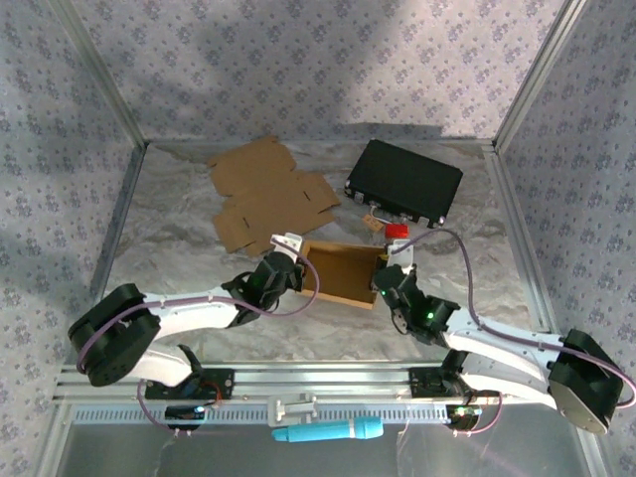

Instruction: Fold the paper box

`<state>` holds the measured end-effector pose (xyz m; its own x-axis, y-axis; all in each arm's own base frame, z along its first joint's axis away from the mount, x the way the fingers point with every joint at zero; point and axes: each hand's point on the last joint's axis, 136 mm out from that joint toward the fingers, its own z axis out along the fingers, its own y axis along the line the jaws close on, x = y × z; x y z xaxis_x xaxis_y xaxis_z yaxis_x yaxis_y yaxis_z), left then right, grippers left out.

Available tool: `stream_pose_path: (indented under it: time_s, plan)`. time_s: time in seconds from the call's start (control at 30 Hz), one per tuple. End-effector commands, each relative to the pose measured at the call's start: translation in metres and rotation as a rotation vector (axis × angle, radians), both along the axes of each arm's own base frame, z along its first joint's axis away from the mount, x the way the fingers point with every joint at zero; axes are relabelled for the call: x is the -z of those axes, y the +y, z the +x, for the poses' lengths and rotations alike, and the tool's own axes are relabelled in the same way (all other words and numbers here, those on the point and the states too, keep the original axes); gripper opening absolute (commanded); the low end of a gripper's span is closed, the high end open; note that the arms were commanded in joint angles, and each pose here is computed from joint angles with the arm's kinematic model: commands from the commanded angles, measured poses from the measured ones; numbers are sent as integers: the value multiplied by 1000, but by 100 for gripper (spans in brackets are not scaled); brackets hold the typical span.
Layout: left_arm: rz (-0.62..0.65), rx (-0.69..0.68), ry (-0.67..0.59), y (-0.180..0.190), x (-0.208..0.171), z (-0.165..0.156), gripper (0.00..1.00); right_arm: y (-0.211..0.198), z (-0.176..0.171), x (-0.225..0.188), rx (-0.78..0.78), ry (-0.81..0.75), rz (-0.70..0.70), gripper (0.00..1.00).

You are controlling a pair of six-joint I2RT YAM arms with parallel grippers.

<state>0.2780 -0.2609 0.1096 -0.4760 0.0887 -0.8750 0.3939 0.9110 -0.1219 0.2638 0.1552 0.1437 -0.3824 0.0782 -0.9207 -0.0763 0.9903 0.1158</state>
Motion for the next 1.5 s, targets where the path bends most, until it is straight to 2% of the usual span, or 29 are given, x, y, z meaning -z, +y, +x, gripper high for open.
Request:
stream_pose_path:
  time_s: [0.0, 0.13, 0.2, 0.27, 0.33, 0.43, 0.53, 0.63, 0.77, 0.9, 0.93, 1.0, 1.07, 1.13, 1.2, 1.3, 1.4, 1.47]
  plan:
    - [47, -20, 43, 14, 22, -7, 0, -14, -2, -1, 74, -30, -5, 0]
    - [69, -31, 75, 15, 36, -10, 0, -17, -7, 6, 92, -1, -12, 3]
    - [74, -34, 86, 13, 41, -10, 0, -17, -10, 4, 99, 13, -18, 8]
    - [88, -41, 90, 11, 43, -10, 0, -18, -12, -2, 106, 32, -25, 17]
    - [107, -57, 85, 11, 42, -7, 0, -17, -16, -11, 108, 51, 13, 32]
    - [123, -78, 73, 11, 41, -2, 0, -15, -22, -20, 95, 88, 75, 44]
    - [129, -85, 66, 10, 40, 1, 0, -14, -31, -26, 78, 137, 152, 52]
    - [132, -88, 71, 8, 42, 3, 0, -10, -43, -31, 36, 188, 211, 55]
    - [126, -92, 70, 6, 41, 4, 0, -12, -56, -53, -23, 179, 256, 55]
    - [106, -93, 43, 5, 15, 6, 0, -26, -61, -86, -21, 124, 290, 55]
    - [95, -89, 23, 4, 2, 7, 3, -29, -61, -96, -18, 105, 287, 54]
    - [76, -84, 7, 5, -23, 13, 19, -42, -58, -110, 35, 83, 272, 56]
    - [39, -98, 31, 13, -45, 28, 42, -60, -49, -125, 138, 54, 266, 56]
    - [3, -128, 75, 25, -65, 50, 53, -67, -34, -139, 172, 32, 237, 55]
    - [-44, -148, 112, 36, -87, 80, 57, -80, -15, -147, 248, 53, 253, 54]
    - [-66, -237, 199, 59, -108, 130, 59, -97, 22, -155, 297, 140, 385, 55]
    - [-109, -276, 243, 68, -123, 170, 58, -114, 44, -149, 357, 290, 519, 53]
    - [-193, -291, 331, 70, -118, 192, 57, -111, 60, -140, 354, 429, 625, 53]
